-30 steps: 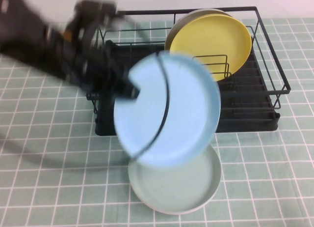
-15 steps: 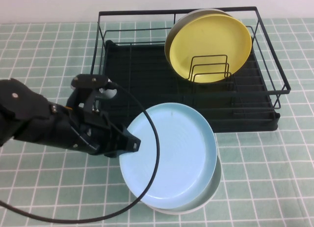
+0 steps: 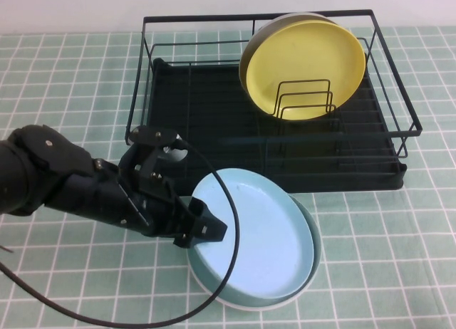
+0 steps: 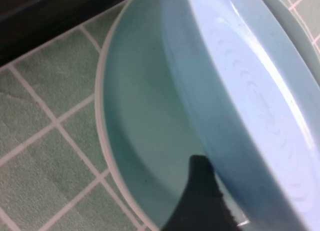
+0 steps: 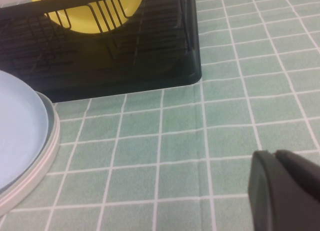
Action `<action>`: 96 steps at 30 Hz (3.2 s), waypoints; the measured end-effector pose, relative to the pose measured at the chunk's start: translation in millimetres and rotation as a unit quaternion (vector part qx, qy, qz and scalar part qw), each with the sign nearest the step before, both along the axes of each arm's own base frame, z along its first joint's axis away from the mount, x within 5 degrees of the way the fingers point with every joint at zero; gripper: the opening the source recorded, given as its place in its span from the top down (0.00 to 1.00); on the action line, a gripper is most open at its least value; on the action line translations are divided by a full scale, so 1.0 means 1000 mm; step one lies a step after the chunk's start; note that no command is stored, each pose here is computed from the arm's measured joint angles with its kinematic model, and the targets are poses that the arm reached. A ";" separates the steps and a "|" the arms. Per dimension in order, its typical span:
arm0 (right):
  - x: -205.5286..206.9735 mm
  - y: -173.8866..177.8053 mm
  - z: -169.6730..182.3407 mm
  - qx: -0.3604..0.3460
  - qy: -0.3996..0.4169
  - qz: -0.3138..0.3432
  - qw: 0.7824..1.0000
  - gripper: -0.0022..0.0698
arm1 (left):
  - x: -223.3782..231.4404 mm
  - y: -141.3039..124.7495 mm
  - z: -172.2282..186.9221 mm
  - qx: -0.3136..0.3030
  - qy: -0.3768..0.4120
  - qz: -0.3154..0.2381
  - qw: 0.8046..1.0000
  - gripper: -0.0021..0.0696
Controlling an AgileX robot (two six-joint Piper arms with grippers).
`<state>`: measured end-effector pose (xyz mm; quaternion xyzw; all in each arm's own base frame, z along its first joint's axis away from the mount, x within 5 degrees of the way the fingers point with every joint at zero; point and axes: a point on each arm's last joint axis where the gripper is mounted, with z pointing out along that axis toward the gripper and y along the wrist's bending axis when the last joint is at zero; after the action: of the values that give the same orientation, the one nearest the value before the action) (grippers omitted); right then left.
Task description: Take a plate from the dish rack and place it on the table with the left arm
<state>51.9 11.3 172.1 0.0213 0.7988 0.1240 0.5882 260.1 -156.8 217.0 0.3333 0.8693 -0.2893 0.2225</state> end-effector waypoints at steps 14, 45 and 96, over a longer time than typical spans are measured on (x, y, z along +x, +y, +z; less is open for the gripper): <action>0.000 0.000 0.000 0.000 0.000 0.000 1.000 1.00 | 0.003 0.002 0.005 0.079 -0.020 -0.032 0.996 0.37; 0.000 0.000 0.000 0.000 0.000 0.000 1.000 1.00 | -0.134 0.091 0.092 0.063 -0.316 0.128 0.938 0.97; 0.000 0.000 0.000 0.000 0.000 0.000 1.000 1.00 | -0.207 0.149 -0.042 0.095 -0.411 0.303 0.855 0.97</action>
<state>51.9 11.3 172.1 0.0213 0.7988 0.1240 0.5882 52.9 -7.7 174.6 0.1616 0.7801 0.0395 0.6032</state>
